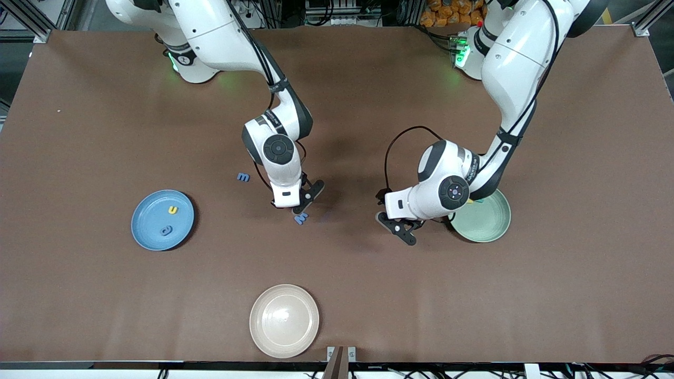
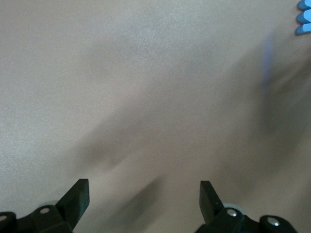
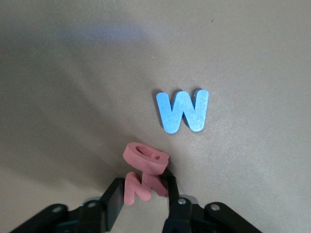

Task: Sort upper and lower case letters into plates
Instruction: 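Grasp the red m with the right gripper while the left gripper releases the H, then drop the red m in the blue plate while the left gripper grasps the o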

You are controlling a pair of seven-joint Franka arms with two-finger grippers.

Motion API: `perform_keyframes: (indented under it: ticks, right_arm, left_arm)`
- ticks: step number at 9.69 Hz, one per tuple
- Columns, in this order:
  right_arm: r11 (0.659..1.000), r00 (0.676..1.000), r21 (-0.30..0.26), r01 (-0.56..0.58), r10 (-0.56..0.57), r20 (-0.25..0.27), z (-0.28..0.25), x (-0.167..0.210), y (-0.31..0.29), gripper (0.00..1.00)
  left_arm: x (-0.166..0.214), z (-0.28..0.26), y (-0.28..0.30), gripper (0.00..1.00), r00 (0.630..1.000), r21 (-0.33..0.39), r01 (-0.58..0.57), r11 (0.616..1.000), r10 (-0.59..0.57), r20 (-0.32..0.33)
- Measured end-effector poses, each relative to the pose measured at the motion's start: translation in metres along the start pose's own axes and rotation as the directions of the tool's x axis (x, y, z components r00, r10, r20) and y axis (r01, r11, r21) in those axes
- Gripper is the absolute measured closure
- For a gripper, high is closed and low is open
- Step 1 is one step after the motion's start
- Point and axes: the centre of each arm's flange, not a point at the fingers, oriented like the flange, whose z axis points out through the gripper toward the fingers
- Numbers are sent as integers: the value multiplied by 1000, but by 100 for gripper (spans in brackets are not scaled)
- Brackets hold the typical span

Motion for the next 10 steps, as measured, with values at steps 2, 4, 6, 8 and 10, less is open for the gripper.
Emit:
perform_keyframes:
  ticks: [2,4,6,8,10]
  right_arm:
    - [1000,999,13,-21,21,25,-7,-5,12,60]
    - [998,998,38,-50,48,50,-34,-13,28,61]
    - [994,994,53,-99,96,60,-57,-27,62,61]
    - [985,985,51,-166,163,55,-66,-61,138,61]
    - [973,973,53,-227,224,54,-64,-127,241,61]
  left_arm:
    - [7,7,30,0,998,5,54,999,-53,-22]
    - [15,15,67,0,995,10,68,998,-67,-68]
    - [22,19,92,0,990,16,39,999,-37,-137]
    - [31,20,127,0,971,24,-9,1000,14,-237]
    - [35,26,167,0,946,28,-63,998,69,-315]
